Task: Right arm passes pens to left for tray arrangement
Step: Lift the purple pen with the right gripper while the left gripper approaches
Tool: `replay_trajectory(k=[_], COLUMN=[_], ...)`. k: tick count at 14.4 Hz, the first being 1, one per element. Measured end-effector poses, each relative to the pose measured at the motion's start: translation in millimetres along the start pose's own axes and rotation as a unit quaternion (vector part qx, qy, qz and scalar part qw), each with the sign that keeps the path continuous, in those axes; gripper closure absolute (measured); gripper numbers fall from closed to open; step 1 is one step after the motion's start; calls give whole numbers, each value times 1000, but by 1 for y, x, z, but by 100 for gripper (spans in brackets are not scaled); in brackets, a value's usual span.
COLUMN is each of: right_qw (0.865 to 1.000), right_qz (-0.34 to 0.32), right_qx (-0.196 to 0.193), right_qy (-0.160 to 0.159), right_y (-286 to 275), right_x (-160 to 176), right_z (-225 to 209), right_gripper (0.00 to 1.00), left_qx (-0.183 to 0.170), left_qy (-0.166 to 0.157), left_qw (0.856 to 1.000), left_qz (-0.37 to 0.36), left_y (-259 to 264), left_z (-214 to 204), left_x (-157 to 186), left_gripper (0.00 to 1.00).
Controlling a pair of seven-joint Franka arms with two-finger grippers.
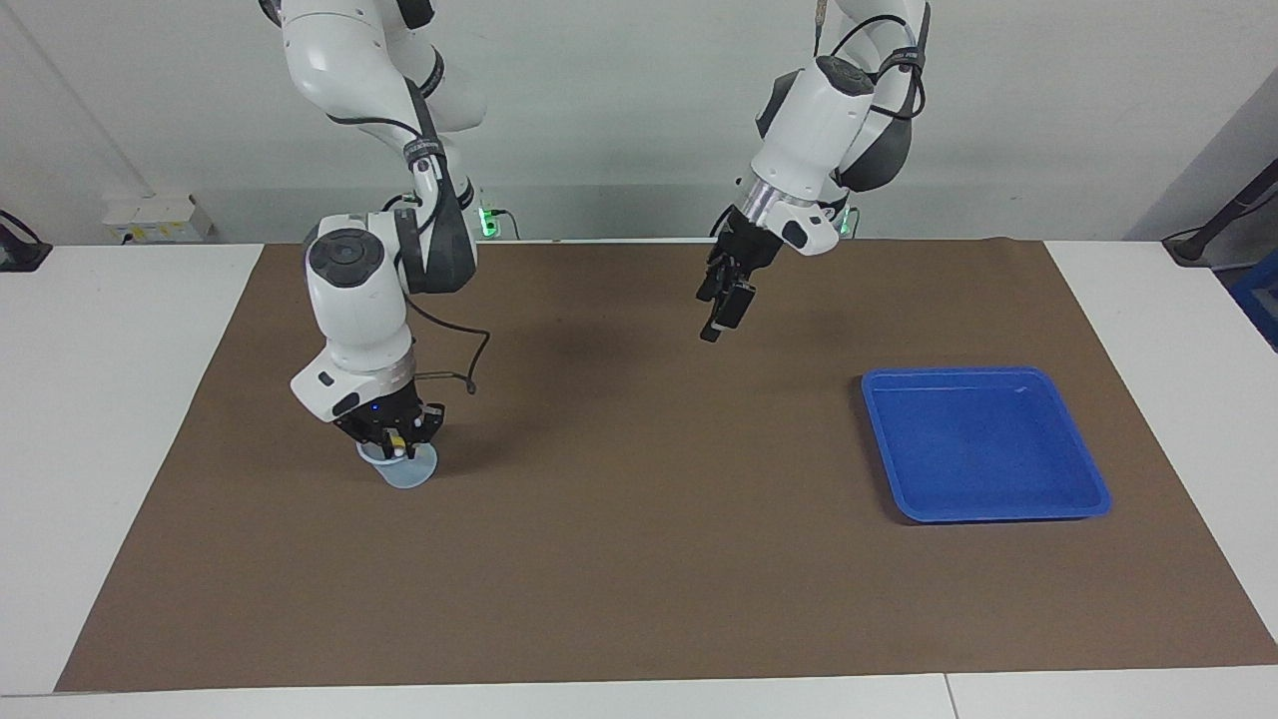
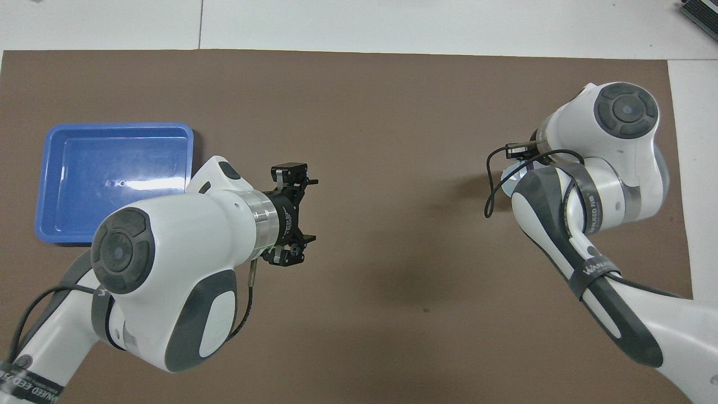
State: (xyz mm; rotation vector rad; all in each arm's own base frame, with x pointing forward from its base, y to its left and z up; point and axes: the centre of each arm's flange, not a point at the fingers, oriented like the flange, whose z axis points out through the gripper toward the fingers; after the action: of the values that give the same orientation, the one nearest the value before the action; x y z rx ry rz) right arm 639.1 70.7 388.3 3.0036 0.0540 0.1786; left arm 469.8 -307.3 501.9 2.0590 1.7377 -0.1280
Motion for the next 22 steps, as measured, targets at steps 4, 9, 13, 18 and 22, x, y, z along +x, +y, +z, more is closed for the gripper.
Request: replay_trajectory(k=[4,9,13,18,22], right_qw=[1000,1000,1000,1000,999], right_qz=[1,1,6,-13,-9], right_qx=[0,-1,-8,-9,24], right_qy=[2,0,-17,-25,-20], right_y=[1,2,7,21,43], right_x=[1,2,8,4,-15], right_z=[-1,-3,-27,-93,-174], right_gripper=[81,81,81,81,81], left_qx=[0,0,0,1,4], left_qy=[0,0,0,0,-3], left_qw=[1000,1000,1000,1000,1000], left_qz=[0,0,0,2,4], left_y=[0,0,0,-1,-5], left_z=[0,0,0,1,3], left_x=[0,0,0,-2,-11], left_gripper=[0,0,0,0,0])
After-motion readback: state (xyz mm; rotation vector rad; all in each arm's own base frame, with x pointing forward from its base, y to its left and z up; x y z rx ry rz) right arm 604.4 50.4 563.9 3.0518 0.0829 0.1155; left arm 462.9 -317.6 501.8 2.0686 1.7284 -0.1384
